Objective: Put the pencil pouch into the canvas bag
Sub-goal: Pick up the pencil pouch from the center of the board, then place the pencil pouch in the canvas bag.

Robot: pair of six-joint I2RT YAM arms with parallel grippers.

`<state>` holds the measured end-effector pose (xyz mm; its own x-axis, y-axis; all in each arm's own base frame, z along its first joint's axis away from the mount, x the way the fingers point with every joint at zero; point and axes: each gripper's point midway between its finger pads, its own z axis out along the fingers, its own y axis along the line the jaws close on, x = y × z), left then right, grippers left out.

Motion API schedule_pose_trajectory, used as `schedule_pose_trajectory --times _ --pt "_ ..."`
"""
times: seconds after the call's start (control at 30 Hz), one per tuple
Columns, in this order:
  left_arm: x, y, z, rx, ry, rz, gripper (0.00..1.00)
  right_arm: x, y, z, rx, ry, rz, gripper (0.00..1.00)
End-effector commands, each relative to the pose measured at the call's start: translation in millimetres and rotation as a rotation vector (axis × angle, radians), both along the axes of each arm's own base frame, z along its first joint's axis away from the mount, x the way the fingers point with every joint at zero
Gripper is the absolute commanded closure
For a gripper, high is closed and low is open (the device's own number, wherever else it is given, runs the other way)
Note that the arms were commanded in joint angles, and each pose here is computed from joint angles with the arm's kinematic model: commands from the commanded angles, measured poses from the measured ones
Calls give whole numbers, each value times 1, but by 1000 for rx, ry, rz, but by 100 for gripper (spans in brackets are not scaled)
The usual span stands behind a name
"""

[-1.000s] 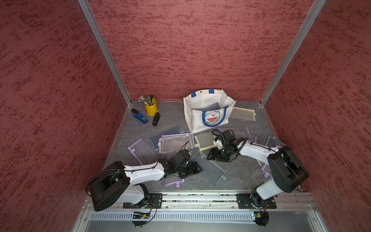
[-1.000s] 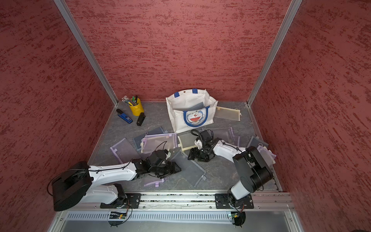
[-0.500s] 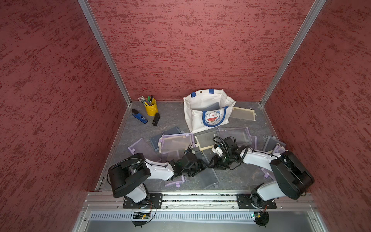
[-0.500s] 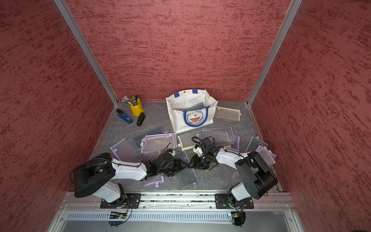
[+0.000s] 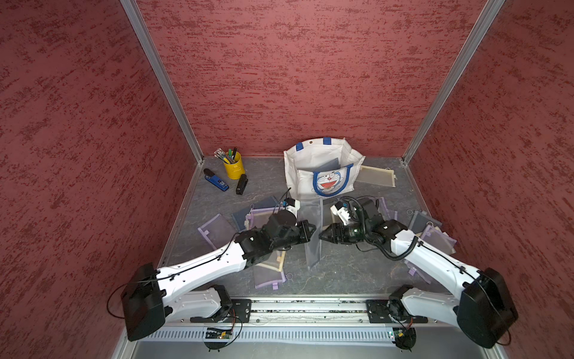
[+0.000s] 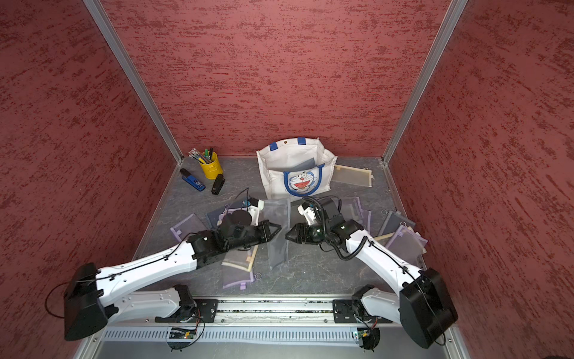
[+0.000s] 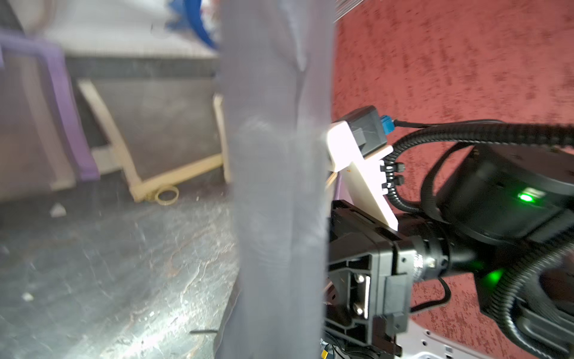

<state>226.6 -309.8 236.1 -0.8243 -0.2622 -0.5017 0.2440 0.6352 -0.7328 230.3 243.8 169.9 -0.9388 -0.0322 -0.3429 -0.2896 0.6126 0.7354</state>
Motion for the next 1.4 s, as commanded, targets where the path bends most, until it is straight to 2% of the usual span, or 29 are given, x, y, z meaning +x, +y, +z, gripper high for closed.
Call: schedule_pose_trajectory --times 0.0,0.1,0.2,0.3,0.47,0.63,0.73,0.87,1.2,1.37 --pt "4 27 16 262 -138 -144 100 30 -21 32 -68 -98 -76 25" --pt "32 35 57 359 -280 -178 100 56 -40 55 -99 -140 -158 16" --pt "75 34 96 447 -454 -176 100 78 -62 71 -159 -178 -230 10" --pt "127 24 127 503 -607 -164 100 93 -79 70 -218 -171 -278 6" --pt "214 -3 171 613 -835 -117 100 102 -92 63 -284 -145 -291 4" --pt "274 -23 193 701 -967 -50 100 95 -102 58 -329 -132 -280 4" --pt "295 -38 180 727 -1010 -66 100 90 -111 56 -338 -123 -295 3" --pt "309 -51 144 769 -1004 -140 100 87 -118 55 -345 -121 -323 4" --pt "320 -42 54 871 -847 -288 100 94 -127 52 -352 -112 -356 4" --pt "319 -43 29 888 -800 -328 100 98 -131 53 -366 -120 -365 4"
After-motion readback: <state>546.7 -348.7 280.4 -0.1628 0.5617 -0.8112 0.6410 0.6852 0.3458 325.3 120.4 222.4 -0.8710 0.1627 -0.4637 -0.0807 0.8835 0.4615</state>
